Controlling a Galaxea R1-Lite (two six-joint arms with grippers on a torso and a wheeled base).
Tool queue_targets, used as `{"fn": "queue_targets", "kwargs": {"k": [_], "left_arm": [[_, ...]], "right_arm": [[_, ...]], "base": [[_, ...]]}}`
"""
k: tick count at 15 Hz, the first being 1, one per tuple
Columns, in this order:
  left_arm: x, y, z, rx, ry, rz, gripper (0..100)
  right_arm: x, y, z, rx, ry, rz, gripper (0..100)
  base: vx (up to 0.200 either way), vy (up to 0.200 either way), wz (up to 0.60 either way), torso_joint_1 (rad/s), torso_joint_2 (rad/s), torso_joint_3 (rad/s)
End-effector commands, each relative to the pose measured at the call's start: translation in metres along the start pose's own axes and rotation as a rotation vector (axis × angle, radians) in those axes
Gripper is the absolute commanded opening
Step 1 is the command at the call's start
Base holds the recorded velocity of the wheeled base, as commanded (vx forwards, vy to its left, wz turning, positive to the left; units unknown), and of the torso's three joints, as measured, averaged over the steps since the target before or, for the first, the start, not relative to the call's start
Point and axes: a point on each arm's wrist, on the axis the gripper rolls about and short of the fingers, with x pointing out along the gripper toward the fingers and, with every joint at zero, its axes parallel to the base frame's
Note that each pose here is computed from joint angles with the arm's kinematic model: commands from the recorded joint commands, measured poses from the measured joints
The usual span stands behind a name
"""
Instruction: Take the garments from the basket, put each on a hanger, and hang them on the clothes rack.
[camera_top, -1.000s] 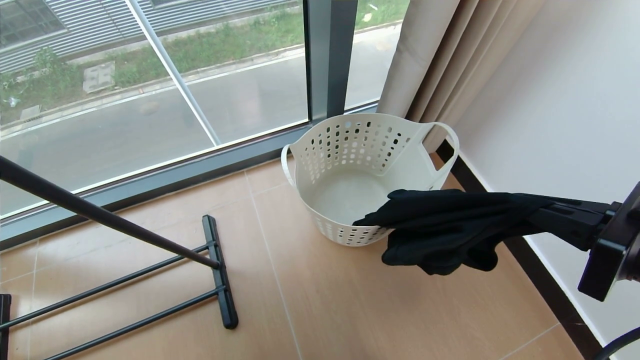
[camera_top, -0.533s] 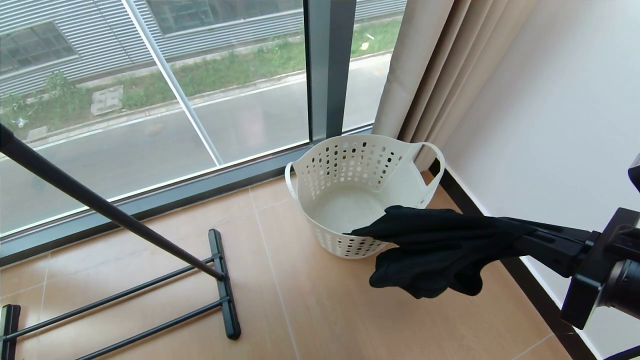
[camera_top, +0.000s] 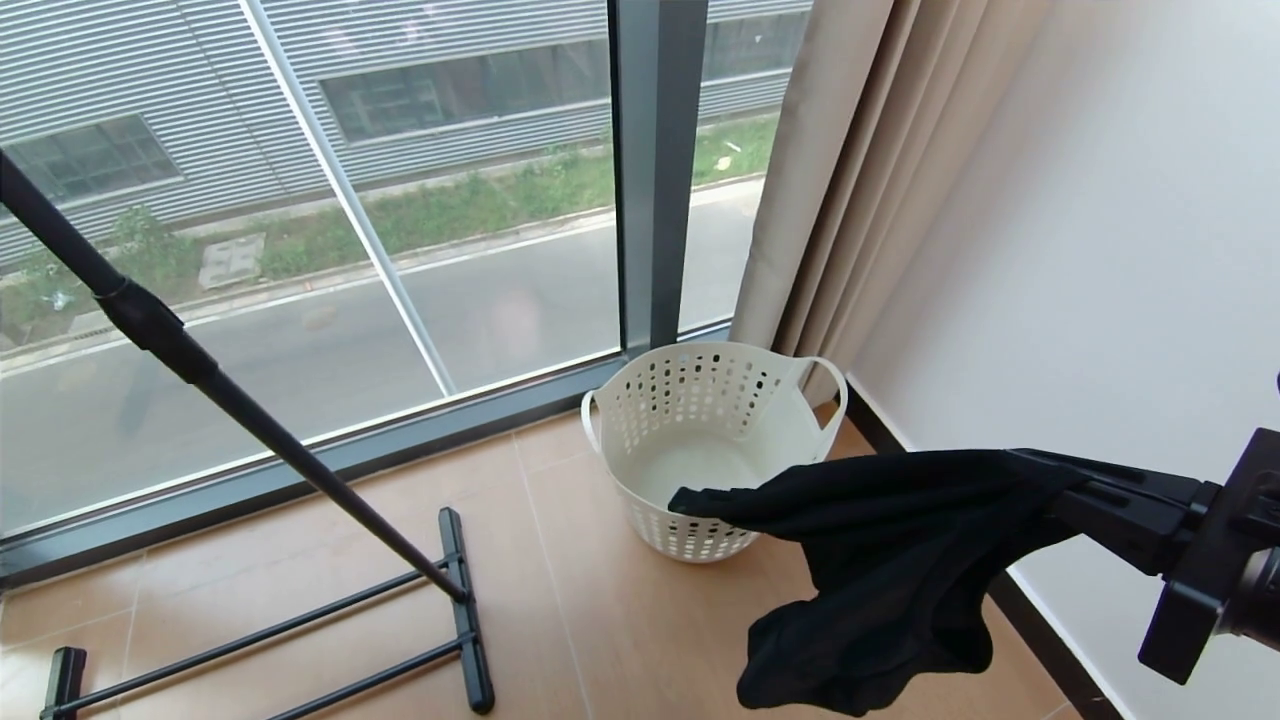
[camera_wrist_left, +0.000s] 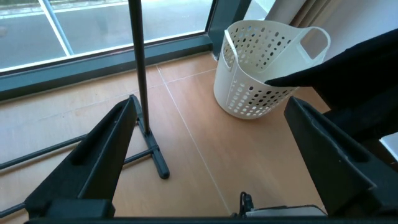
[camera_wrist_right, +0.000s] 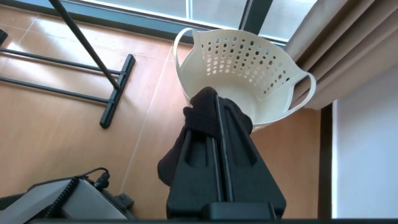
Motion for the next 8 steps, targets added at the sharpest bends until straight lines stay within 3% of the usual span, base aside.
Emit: {"fn": "queue_targets", "kwargs": {"k": [1, 8], "left_arm": [[-0.0001, 0.0000, -0.0001, 0.000, 0.001, 0.000, 100], [-0.0001, 0.0000, -0.0001, 0.001, 0.001, 0.000, 100]], "right_arm": [[-0.0059, -0.0011, -0.0013, -0.016, -0.014, -0.001, 0], [-0.0035, -0.0005, -0.0031, -0.020, 0.000, 0.000, 0]], "base": [[0.000, 0.000, 0.00, 0.071, -0.29, -0.017], [0.000, 0.000, 0.00, 0.014, -0.05, 0.159]]}}
